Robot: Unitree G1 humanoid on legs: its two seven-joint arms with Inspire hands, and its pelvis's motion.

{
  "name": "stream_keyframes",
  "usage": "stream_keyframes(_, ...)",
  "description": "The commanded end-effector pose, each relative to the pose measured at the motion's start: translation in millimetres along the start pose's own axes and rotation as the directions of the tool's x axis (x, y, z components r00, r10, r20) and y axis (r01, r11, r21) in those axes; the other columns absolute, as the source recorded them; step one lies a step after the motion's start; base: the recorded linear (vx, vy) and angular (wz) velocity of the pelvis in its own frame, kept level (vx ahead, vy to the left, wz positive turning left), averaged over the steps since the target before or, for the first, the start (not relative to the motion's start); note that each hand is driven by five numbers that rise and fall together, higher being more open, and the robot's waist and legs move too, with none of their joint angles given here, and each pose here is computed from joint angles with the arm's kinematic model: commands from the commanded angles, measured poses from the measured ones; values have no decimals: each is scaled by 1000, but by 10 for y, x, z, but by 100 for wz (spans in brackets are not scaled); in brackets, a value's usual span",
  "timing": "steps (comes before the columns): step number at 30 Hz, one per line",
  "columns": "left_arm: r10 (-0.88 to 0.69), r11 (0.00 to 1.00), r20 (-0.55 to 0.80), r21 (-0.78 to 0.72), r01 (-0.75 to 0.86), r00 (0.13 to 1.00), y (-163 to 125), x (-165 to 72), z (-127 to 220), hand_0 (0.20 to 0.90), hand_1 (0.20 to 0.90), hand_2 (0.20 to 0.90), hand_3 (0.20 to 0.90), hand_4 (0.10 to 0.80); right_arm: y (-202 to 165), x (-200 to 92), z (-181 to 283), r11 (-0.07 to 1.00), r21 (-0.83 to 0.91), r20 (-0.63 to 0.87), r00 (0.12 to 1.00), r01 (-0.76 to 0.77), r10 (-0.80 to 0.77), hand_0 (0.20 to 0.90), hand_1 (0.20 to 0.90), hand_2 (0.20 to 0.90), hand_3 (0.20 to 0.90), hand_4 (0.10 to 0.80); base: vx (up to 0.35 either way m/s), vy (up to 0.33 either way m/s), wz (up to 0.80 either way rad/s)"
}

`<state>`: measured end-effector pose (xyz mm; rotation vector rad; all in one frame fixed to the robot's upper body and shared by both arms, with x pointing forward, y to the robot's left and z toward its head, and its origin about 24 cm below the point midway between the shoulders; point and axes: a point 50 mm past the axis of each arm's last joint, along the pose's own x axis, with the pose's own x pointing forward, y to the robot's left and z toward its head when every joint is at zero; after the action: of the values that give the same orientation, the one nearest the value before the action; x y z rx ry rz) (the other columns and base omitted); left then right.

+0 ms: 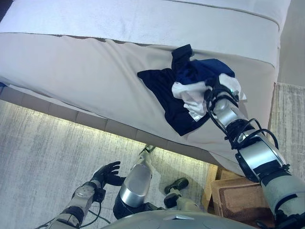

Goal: Pick up the clothes from the bed and place them into the basket

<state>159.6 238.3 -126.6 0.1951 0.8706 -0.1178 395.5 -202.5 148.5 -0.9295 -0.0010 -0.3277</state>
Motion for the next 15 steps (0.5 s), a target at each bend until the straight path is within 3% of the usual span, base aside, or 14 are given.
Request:
stream_keyframes(1,6,1000,-76,-26,-8,997,-23,-185,-426,900,900,900,900,800,-683,8,612,940,160,285,897,302,-336,300,300,300,200,100,63,24,-14)
stream_keyframes(5,18,999,-115,-31,-22,993,-16,-247,-565,900,900,900,900,800,-892,-106,721,894,257,353,825,367,-441,300,300,300,200,100,46,20,-14)
stream_keyframes(9,38,999,-162,-27,-43,986,-10,-308,-701,900,900,900,900,800,-1252,-313,809,801,374,426,680,468,-596,300,300,300,200,100,25,16,-18)
stream_keyframes(15,50,998,-197,-18,-55,979,-13,-327,-762,900,900,900,900,800,-1587,-502,821,679,515,410,545,523,-731,300,300,300,200,100,-1,-24,-22)
